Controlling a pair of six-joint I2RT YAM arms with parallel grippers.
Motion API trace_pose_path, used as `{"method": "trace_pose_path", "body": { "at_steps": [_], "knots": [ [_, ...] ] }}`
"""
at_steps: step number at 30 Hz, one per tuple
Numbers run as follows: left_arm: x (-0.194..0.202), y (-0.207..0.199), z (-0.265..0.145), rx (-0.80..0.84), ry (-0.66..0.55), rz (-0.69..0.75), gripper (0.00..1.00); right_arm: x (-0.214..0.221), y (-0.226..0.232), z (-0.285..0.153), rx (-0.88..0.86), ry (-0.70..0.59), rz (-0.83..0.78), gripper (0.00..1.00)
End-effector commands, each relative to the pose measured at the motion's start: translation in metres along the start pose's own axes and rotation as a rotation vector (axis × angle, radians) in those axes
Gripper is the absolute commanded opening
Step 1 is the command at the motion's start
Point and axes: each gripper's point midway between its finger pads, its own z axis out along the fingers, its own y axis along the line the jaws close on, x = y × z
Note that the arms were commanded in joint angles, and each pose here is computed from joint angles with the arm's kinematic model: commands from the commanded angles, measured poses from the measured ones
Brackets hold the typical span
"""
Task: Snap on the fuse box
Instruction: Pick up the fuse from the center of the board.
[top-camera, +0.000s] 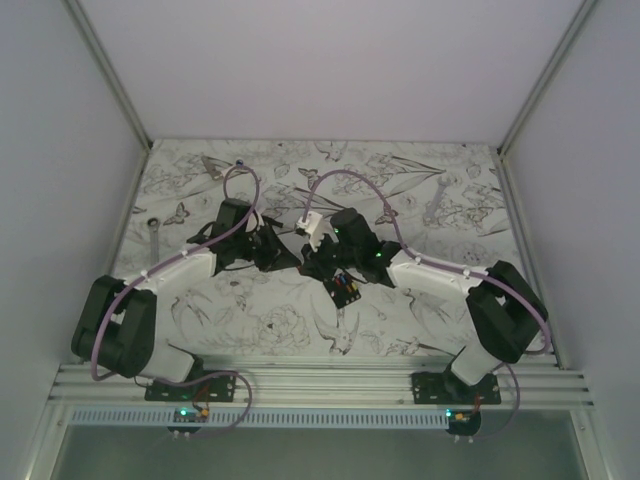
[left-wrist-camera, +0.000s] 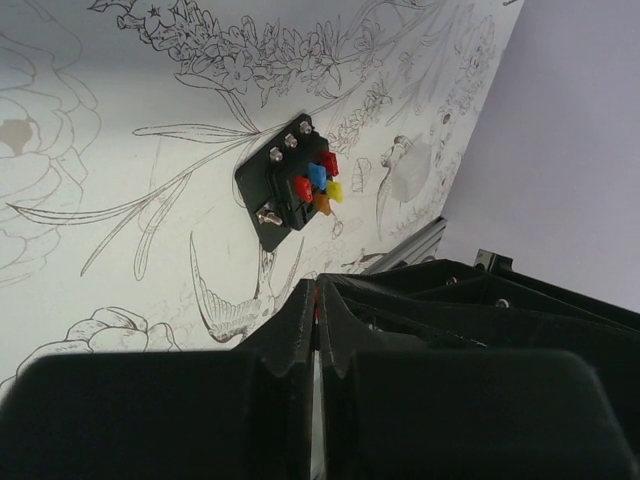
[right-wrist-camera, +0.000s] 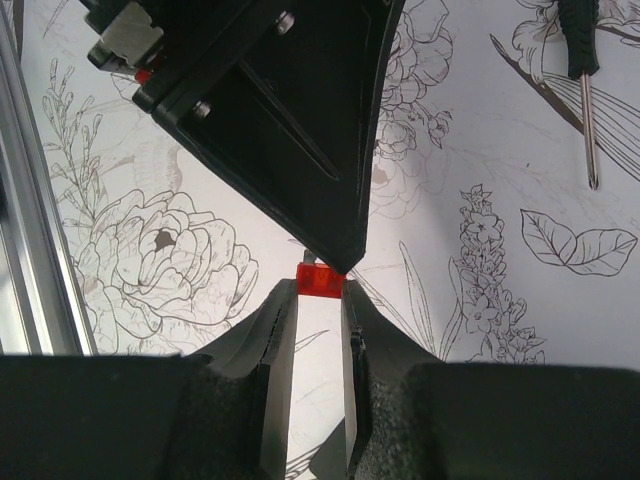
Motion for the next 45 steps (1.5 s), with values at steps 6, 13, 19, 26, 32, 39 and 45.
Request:
{"method": "trace_pose_path", "body": {
  "at_steps": [6,13,19,26,32,39,45],
  "knots": [
    [0.007,-0.009,0.000,0.031,0.028,0.016,0.00,-0.039,0.000,-0.013,0.018,-0.129,-0.031,0.18],
    [-0.002,-0.019,-0.012,0.041,-0.066,0.063,0.00,-0.053,-0.004,-0.032,0.027,-0.195,0.083,0.37],
    [-0.012,-0.034,-0.021,0.079,-0.172,0.082,0.00,-0.071,0.002,-0.053,0.007,-0.321,0.281,0.51],
    [-0.019,-0.070,-0.053,0.195,-0.384,0.150,0.00,-0.087,0.008,-0.080,-0.026,-0.522,0.552,0.55],
    [-0.009,-0.108,-0.076,0.334,-0.489,0.228,0.00,-0.114,0.018,-0.106,-0.102,-0.696,0.629,0.50],
    [0.004,-0.133,-0.094,0.471,-0.552,0.252,0.00,-0.132,0.031,-0.133,-0.184,-0.826,0.638,0.48],
    [0.016,-0.150,-0.112,0.575,-0.583,0.262,0.00,-0.132,0.030,-0.142,-0.178,-0.858,0.675,0.45]
  ]
}}
